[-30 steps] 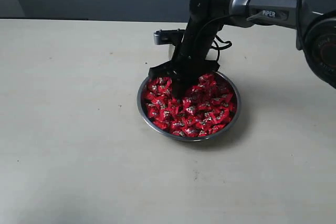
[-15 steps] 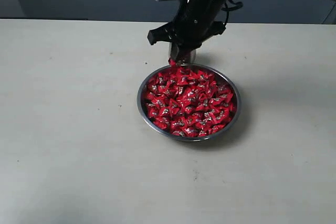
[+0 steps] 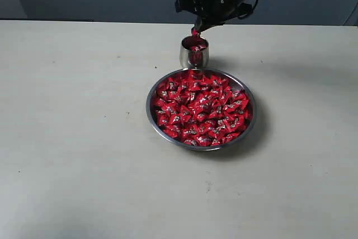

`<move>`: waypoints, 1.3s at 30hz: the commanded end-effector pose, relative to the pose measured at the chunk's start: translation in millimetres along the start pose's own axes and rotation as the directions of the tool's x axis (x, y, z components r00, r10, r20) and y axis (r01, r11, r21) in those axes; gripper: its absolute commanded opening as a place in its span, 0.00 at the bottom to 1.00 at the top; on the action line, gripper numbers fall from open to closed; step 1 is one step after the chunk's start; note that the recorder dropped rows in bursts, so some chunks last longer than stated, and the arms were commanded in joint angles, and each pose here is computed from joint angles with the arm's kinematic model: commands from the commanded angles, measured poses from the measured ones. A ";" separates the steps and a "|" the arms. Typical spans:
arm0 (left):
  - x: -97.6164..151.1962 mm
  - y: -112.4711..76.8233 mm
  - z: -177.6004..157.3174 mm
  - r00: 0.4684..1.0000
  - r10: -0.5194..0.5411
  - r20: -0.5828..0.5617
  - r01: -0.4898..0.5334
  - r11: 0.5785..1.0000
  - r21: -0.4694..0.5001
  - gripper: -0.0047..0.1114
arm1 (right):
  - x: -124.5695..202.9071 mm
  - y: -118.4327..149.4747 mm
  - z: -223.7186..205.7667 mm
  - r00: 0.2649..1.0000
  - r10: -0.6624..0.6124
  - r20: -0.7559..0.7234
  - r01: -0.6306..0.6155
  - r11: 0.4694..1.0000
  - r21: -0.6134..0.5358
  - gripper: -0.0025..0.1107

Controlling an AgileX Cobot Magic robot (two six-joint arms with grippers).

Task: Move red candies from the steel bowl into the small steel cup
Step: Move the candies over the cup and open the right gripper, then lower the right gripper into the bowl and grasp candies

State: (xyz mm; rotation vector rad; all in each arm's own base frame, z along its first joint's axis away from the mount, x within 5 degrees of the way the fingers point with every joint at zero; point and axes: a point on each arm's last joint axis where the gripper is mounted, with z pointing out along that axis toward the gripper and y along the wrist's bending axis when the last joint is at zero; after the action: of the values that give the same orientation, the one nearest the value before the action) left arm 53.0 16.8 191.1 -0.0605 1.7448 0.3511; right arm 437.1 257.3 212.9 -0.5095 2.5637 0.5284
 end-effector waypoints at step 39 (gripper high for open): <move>-0.7 -0.1 -0.2 1.000 0.001 0.014 -0.001 1.000 0.001 0.04 | 95.8 2.2 -51.2 0.942 -0.056 -0.331 0.024 0.995 -0.099 0.39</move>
State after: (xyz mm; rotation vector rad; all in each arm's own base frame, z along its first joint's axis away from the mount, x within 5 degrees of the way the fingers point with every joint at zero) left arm 53.0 16.8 191.1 -0.0605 1.7448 0.3511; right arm 349.2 217.2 213.2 -0.7188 2.8448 0.5805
